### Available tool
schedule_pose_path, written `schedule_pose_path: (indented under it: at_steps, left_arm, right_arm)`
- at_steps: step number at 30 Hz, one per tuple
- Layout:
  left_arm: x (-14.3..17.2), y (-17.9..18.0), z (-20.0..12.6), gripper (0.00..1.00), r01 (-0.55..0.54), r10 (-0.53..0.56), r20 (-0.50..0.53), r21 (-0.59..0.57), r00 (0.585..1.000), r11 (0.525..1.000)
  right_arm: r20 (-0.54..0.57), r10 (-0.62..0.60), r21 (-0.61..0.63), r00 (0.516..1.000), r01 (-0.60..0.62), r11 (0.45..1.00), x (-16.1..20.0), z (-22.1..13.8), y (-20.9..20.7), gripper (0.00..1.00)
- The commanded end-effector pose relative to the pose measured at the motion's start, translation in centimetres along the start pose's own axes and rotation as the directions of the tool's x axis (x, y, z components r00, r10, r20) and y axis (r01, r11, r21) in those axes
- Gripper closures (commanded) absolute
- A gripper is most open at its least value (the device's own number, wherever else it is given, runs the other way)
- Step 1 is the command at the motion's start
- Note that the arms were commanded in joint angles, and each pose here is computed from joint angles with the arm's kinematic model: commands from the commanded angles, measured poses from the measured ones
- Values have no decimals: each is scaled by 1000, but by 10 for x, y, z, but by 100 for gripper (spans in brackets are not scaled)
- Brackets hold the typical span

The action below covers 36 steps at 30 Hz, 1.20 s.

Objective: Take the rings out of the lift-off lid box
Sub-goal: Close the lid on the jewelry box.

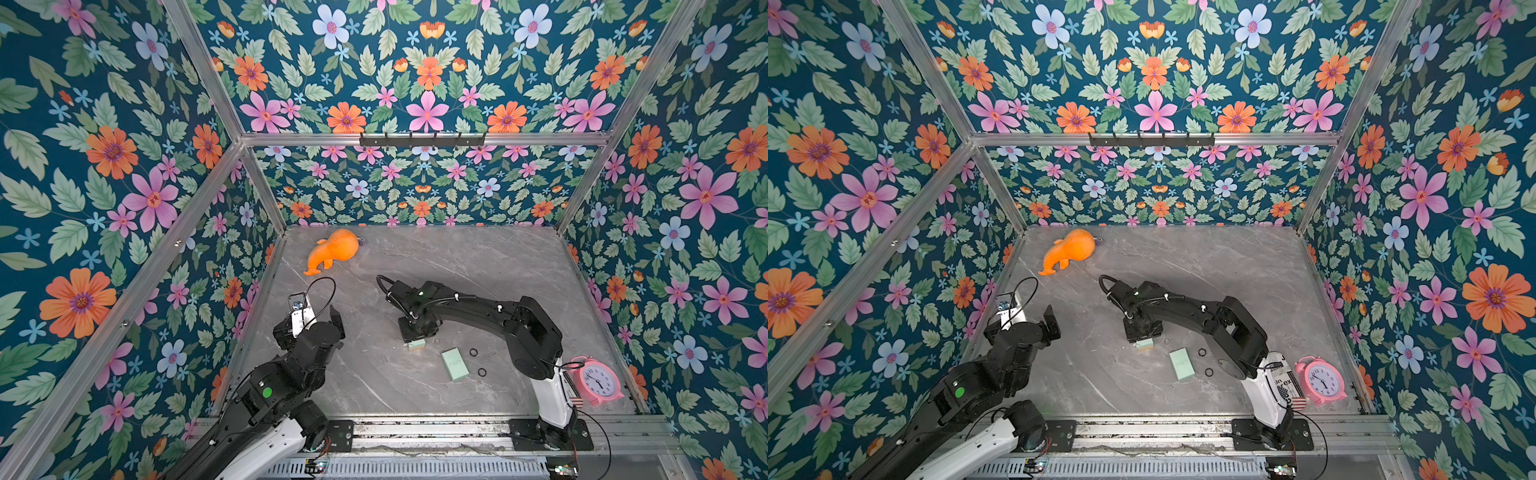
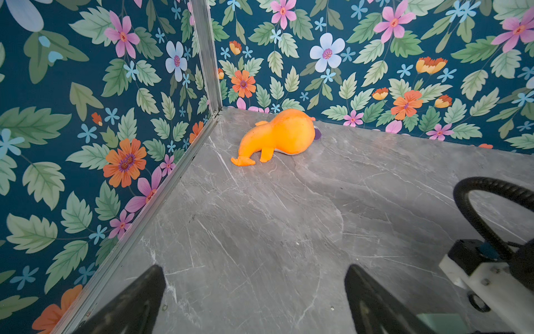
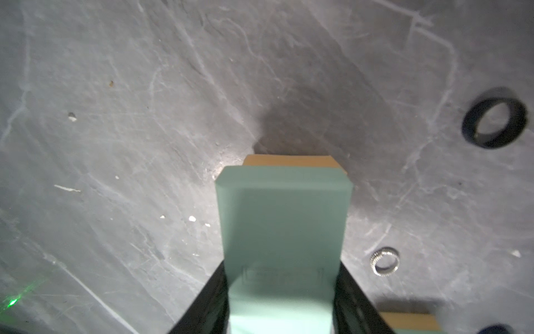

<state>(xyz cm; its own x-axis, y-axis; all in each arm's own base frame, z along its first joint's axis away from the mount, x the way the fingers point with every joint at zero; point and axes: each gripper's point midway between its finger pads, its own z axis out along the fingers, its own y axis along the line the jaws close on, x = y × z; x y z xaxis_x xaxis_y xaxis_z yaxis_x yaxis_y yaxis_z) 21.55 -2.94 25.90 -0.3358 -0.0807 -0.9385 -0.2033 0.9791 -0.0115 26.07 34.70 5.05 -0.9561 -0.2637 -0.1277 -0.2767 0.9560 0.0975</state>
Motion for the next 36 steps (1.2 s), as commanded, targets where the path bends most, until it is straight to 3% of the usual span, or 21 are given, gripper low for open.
schedule_pose_path:
  at_steps: [1, 12, 25, 36]
  left_arm:
    - [-3, -1, 0, 1, 9, -9, 10, 5, 1000, 1000]
    - [-3, -2, 1, 1, 8, -8, 5, 6, 1000, 1000]
    - [-2, -1, 2, 1, 9, -9, 2, 0, 1000, 1000]
    - [-1, -1, 4, 0, 6, -6, -3, 0, 1000, 1000]
  right_arm:
    - [-14, -4, 11, 1000, 4, 1000, 3, -1, -3, 56]
    - [9, -5, -11, 1000, 5, 1000, 1, -14, -2, 56]
    - [-25, -4, -3, 1000, 4, 1000, 1, 1, -5, 56]
    - [-4, -1, 6, 1000, 1, 1000, -4, -7, -9, 56]
